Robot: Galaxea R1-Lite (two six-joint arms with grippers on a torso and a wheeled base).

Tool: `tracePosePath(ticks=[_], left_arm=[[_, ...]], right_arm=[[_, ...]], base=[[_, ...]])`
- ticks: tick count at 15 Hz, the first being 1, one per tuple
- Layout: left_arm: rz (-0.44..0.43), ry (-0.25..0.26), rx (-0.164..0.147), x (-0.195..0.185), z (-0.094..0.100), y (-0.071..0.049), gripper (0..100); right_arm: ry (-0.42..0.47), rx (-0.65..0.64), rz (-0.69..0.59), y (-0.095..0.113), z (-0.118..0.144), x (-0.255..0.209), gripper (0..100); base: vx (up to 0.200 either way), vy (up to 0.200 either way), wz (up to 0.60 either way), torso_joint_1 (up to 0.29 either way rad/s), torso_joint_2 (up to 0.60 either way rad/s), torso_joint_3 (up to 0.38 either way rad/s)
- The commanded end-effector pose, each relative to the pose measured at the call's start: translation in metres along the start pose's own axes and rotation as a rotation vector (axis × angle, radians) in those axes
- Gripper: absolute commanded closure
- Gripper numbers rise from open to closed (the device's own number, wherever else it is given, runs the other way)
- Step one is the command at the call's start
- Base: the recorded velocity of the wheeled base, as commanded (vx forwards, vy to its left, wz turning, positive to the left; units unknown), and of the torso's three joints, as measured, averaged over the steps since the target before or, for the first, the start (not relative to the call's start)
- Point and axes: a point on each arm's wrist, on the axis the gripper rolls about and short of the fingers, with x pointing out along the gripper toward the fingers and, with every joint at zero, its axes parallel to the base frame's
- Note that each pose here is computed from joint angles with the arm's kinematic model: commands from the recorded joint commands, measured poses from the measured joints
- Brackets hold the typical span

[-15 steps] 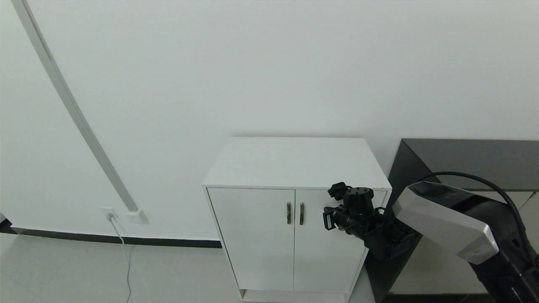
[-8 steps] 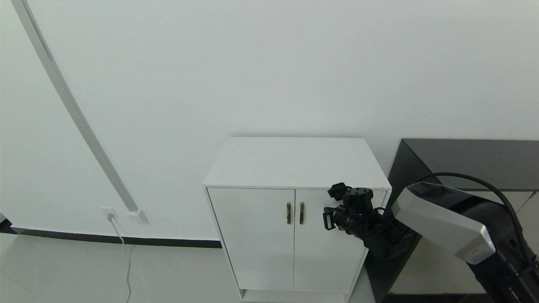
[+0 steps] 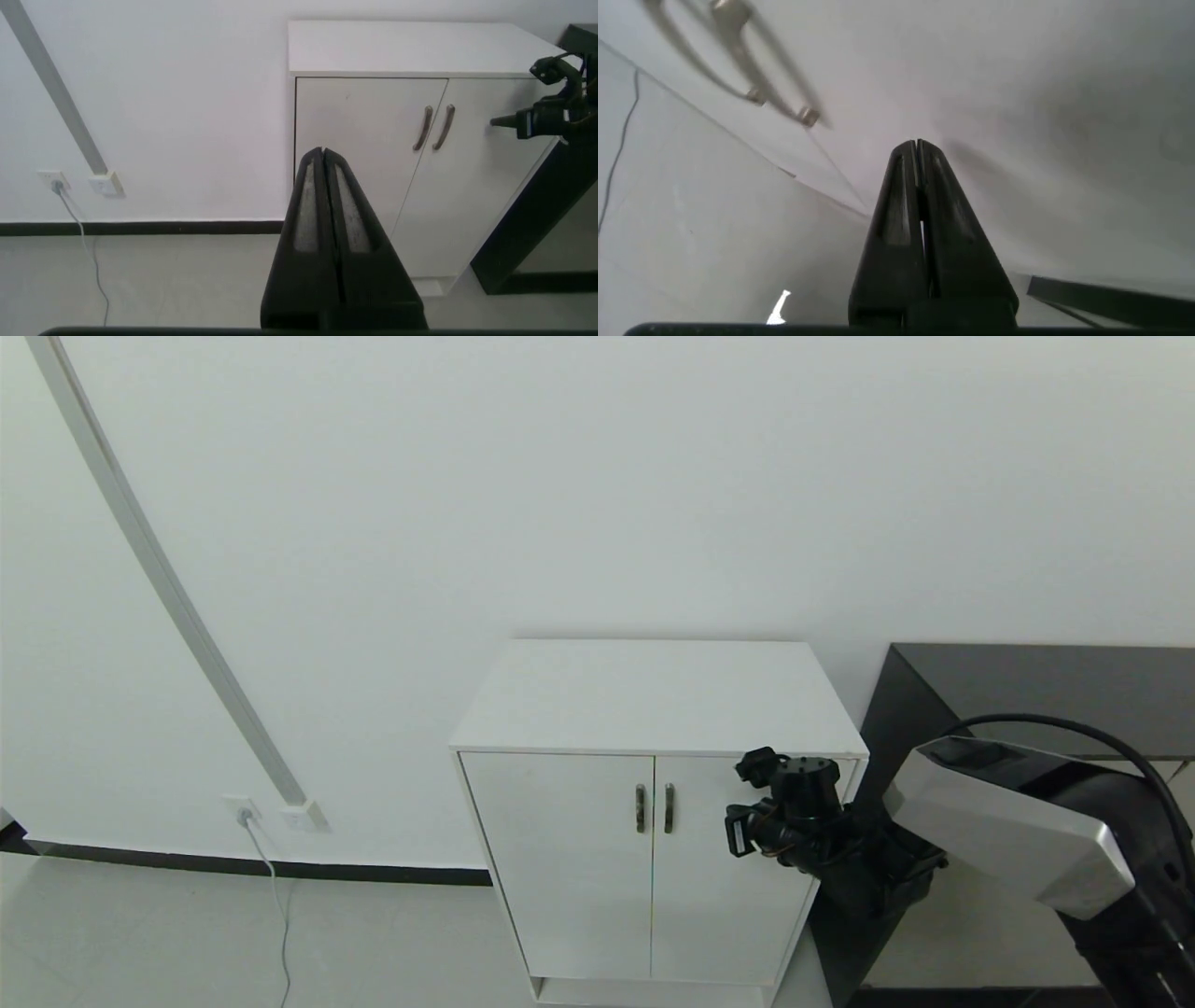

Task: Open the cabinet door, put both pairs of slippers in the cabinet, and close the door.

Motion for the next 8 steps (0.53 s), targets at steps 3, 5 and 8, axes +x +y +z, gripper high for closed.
tracePosePath(ticks=[3, 5, 8], left_arm=[[0.001, 0.000, -0.001, 0.000, 0.000, 0.000, 100], [0.001, 0.000, 0.001, 0.000, 0.000, 0.000, 100], [0.001, 0.000, 0.001, 0.000, 0.000, 0.000, 100]], right_arm=[[-0.037, -0.003, 0.015, 0.005, 0.026, -0.065, 100], [-0.067, 0.000, 0.004, 0.003, 0.035, -0.101, 100], [-0.123, 0.024, -0.110, -0.013, 0.041, -0.149, 100]], base=[[0.000, 0.000, 0.00, 0.000, 0.00, 0.000], [0.000, 0.000, 0.00, 0.000, 0.00, 0.000], [0.000, 0.000, 0.00, 0.000, 0.00, 0.000]])
